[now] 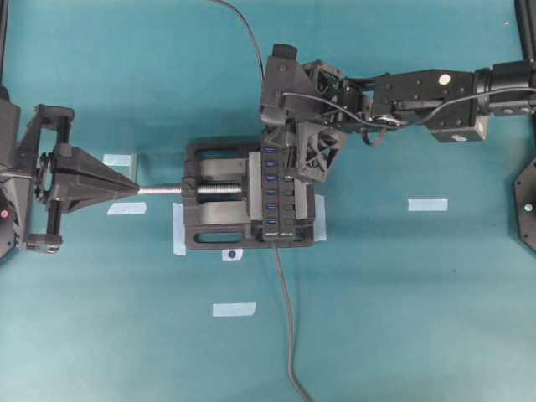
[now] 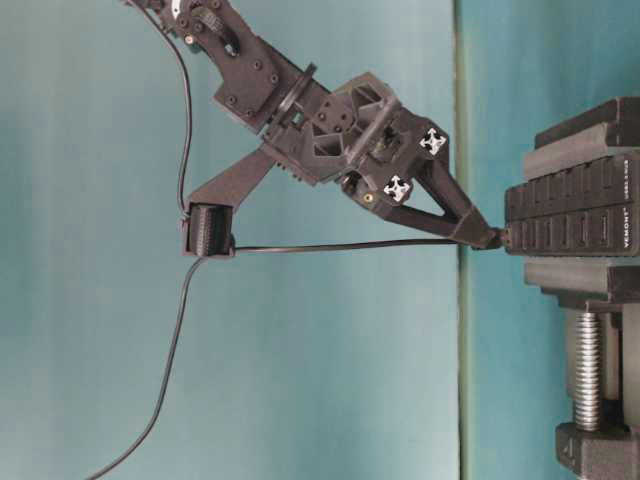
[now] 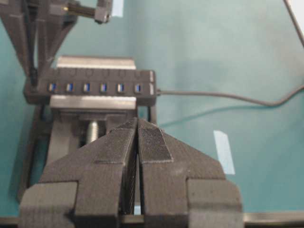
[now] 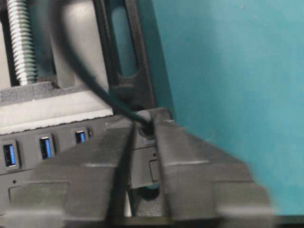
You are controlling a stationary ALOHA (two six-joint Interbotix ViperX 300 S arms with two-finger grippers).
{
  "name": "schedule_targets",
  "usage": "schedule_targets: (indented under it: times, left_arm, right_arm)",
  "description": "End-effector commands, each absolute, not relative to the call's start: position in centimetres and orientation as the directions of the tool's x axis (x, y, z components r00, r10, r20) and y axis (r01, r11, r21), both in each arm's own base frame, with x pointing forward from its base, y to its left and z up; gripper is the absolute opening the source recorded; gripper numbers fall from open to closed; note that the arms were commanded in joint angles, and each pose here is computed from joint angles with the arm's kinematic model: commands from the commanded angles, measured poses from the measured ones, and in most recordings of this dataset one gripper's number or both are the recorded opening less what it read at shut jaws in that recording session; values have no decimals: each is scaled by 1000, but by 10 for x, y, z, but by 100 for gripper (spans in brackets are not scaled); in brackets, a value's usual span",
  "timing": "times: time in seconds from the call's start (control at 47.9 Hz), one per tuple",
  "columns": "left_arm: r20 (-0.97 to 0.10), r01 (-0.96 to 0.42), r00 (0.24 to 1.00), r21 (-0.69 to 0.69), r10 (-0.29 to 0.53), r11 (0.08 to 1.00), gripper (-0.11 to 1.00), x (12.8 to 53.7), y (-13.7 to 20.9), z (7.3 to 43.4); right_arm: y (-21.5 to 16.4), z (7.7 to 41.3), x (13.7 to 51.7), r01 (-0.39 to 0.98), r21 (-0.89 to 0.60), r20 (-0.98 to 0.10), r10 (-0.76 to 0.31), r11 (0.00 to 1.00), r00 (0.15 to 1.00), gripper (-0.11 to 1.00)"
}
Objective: Insert the USB into the center port of the fixed hub
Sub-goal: 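Close the right gripper on the black USB plug near the hub, then carry the plug with the right gripper to the hub's center port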
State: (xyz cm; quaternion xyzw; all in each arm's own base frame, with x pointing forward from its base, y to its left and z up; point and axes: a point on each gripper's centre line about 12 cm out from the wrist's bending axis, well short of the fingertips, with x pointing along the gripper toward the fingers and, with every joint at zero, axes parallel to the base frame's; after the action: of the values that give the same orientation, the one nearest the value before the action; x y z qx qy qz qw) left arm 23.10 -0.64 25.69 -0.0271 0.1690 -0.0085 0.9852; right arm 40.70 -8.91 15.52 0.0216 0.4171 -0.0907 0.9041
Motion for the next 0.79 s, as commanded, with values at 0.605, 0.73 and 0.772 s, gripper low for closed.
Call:
schedule_targets:
  times: [0.605, 0.73, 0.772]
  left_arm:
    - [-302, 9, 953, -61, -28, 998, 0, 233, -7, 266]
    - [-302, 11, 953, -61, -29, 998, 0, 233, -7, 266]
    - [-302, 11, 953, -61, -29, 998, 0, 233, -7, 266]
  right_arm:
    - [-75, 197, 408, 155, -38, -679, -139, 987, 721, 9]
    - [-74, 207, 403, 158, -32, -662, -140, 987, 736, 9]
    - [-73, 209, 402, 159, -28, -659, -138, 987, 739, 9]
